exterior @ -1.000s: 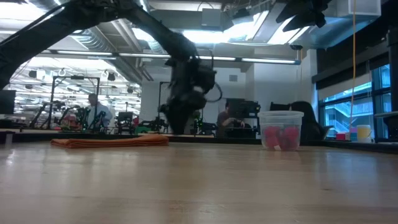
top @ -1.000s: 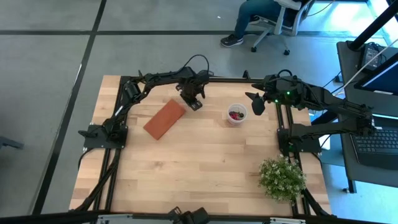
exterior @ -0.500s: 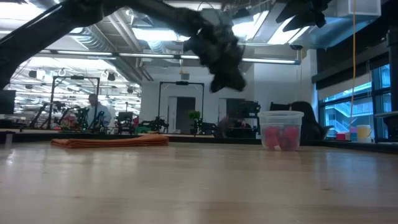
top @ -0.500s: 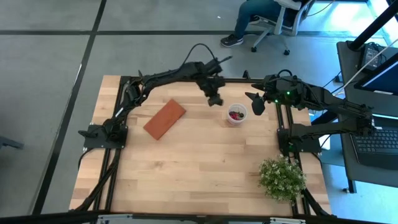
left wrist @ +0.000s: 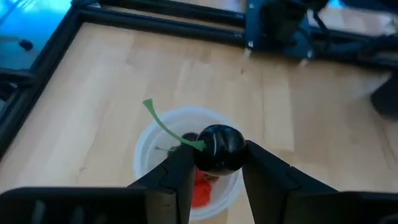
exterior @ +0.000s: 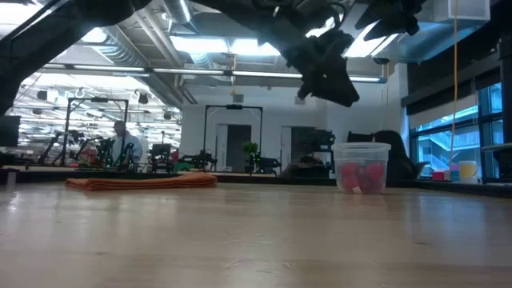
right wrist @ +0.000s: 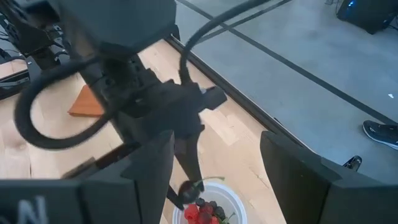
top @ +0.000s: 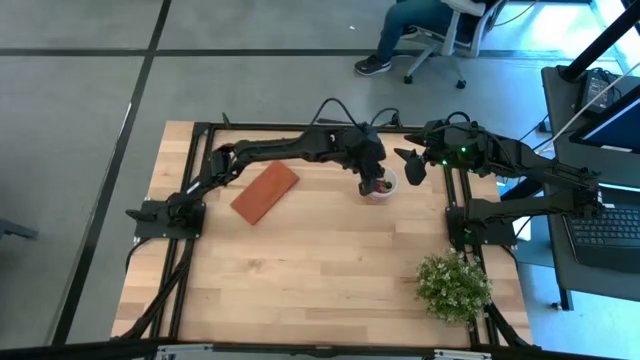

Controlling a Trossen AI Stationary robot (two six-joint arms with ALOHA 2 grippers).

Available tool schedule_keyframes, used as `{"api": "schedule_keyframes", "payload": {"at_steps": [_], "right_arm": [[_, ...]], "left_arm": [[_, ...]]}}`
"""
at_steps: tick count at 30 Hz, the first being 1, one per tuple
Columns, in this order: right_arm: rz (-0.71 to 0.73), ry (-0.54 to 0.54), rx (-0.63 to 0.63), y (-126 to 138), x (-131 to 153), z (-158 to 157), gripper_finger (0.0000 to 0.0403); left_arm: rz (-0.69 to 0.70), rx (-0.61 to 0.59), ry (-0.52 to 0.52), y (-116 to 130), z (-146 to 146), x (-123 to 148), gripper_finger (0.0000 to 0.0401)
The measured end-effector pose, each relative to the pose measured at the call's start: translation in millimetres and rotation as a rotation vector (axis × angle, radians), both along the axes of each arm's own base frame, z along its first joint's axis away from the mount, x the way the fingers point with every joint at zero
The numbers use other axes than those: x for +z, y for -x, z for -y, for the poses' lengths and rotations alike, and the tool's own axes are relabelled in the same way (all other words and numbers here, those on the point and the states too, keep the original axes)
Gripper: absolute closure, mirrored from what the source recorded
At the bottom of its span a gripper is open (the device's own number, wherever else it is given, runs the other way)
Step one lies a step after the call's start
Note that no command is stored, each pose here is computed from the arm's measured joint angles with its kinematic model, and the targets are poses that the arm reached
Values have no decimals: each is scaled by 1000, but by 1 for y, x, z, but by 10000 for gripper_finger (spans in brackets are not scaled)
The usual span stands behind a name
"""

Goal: Pick and placing Produce into tupperware
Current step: Put the black cherry into the transparent container

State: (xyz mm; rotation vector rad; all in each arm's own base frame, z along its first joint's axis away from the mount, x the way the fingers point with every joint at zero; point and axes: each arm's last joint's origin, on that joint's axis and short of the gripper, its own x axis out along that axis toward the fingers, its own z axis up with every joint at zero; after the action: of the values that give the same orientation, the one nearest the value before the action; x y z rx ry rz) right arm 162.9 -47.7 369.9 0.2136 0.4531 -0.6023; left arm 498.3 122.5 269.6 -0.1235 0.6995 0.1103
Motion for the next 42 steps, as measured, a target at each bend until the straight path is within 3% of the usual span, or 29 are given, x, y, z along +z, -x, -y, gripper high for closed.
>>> {"api": "schedule_keyframes", "payload": {"at_steps": [7, 23, 42], "right_arm": [[2, -3, -1, 0, 0, 0, 163], [3, -8, -4, 0, 0, 0, 163], [4, -9, -4, 0, 0, 0, 163]], "left_arm": [[2, 83, 61, -6, -13, -17, 290], [-115, 89, 107, -14, -8, -64, 286], [-128, 85, 117, -15, -8, -71, 285]]}}
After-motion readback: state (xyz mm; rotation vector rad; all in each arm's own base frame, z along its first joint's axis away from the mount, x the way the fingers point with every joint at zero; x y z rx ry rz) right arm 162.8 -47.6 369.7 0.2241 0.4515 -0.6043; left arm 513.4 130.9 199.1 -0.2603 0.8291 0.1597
